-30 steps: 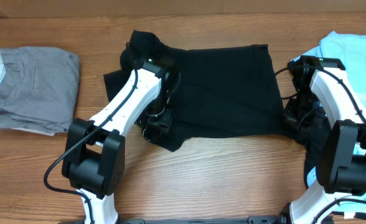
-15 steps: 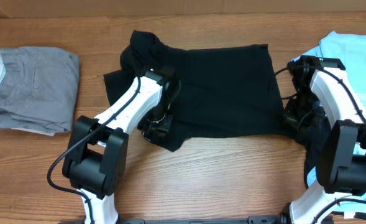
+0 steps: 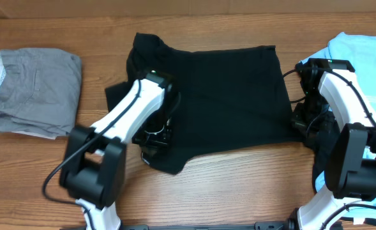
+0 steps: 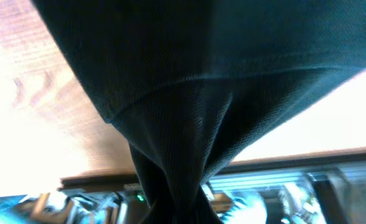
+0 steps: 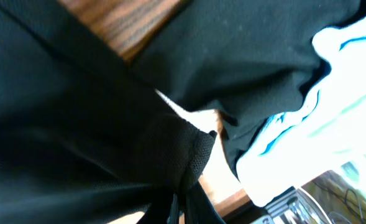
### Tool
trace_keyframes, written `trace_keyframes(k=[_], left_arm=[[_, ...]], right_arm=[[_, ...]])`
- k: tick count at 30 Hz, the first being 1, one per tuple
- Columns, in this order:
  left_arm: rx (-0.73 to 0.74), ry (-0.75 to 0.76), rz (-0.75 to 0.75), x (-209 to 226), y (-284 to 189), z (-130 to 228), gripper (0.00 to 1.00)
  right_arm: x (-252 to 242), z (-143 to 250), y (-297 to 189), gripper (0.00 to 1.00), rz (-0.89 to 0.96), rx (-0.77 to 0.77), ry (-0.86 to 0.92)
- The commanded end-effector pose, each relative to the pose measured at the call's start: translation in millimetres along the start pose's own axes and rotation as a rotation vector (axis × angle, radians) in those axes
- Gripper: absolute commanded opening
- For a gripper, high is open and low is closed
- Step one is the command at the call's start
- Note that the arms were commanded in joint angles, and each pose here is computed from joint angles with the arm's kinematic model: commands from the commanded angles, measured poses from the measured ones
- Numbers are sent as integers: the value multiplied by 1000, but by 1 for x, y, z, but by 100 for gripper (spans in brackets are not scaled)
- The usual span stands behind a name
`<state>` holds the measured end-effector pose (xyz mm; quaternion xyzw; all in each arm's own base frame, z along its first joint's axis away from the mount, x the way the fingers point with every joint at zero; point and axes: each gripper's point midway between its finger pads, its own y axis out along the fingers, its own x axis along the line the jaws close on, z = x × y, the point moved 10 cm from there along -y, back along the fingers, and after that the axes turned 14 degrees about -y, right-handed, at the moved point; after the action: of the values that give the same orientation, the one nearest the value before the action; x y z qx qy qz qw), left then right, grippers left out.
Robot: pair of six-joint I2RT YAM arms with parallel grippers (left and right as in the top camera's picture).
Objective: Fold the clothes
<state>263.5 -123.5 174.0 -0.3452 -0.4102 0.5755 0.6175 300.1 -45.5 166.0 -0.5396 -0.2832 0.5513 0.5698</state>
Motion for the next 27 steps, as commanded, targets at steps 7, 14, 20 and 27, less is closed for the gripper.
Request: trace_keyframes(k=[7, 14, 20, 27], left_arm=[[-92, -21, 223, 30, -48, 52, 4], [-29, -18, 208, 28, -37, 58, 4], [-86, -92, 293, 32, -32, 39, 4], [-178, -132, 545, 47, -43, 12, 4]], right_arm=[[-2, 5, -2, 4, -16, 22, 2], [-2, 3, -2, 4, -20, 9, 5], [5, -7, -3, 4, -97, -53, -51], [20, -14, -6, 4, -290, -113, -195]])
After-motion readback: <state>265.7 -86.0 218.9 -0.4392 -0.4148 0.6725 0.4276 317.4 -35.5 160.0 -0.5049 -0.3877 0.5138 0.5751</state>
